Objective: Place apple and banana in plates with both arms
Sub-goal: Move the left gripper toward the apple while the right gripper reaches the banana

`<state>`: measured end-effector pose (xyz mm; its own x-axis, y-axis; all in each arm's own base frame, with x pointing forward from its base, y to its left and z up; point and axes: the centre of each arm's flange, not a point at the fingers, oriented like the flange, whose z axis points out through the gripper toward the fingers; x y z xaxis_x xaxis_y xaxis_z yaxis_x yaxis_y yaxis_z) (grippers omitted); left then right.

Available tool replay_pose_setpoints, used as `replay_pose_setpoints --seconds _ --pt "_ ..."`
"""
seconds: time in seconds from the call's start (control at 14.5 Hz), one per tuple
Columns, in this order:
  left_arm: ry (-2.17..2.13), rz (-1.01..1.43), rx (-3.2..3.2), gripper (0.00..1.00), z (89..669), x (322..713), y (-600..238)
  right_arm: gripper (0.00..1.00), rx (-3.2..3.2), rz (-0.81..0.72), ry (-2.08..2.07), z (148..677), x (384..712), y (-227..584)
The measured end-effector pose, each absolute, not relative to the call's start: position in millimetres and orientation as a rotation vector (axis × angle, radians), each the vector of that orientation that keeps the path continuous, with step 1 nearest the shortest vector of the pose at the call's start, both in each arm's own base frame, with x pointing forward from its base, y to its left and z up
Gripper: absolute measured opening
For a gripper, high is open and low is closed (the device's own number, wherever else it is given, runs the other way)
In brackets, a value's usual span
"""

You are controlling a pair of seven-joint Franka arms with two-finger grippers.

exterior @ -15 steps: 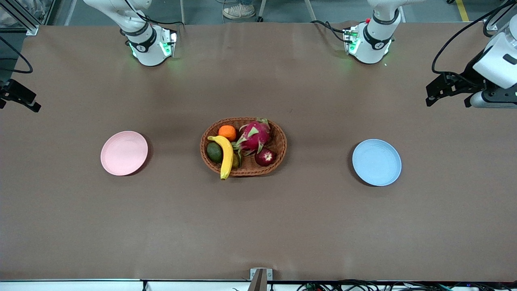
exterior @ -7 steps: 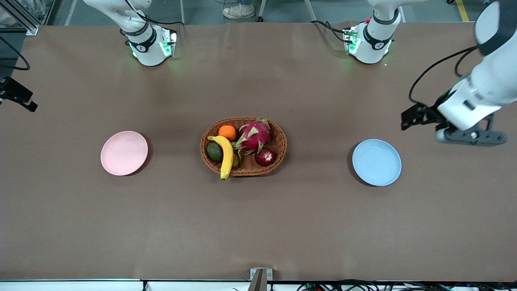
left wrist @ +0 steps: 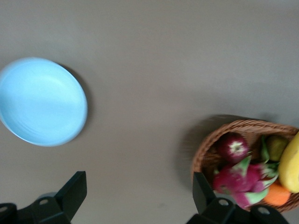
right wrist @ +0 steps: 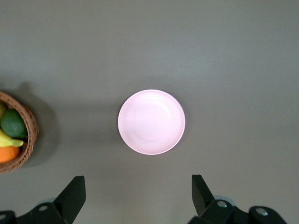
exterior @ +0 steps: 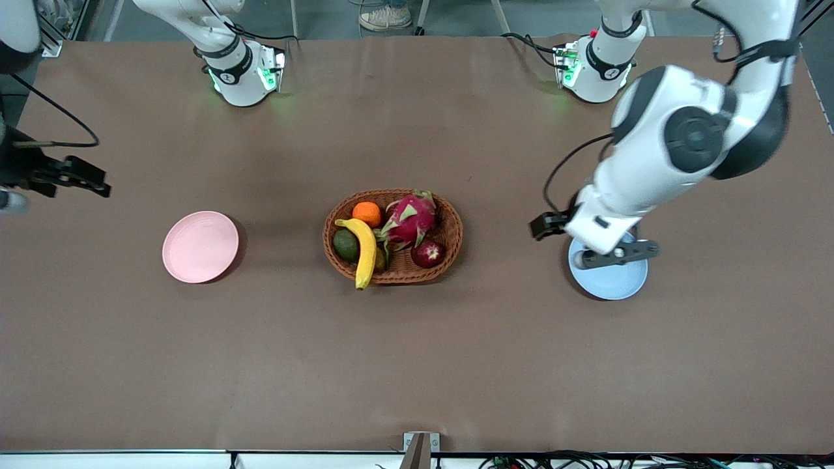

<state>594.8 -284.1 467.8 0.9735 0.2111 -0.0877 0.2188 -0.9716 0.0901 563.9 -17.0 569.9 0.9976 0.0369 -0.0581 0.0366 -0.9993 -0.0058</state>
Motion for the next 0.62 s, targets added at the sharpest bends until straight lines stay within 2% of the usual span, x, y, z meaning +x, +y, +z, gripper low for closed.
replay_pose_setpoints --seconds 0.41,0.62 --pt "0.673 -0.121 2.895 1.0 378.9 595.4 -365.1 1.0 -3.011 0.221 -0.363 481.3 590.0 133.6" --pt "0.742 -0.139 2.85 1.0 332.5 585.8 -402.7 1.0 -2.948 0.219 -0.424 429.6 600.2 189.8"
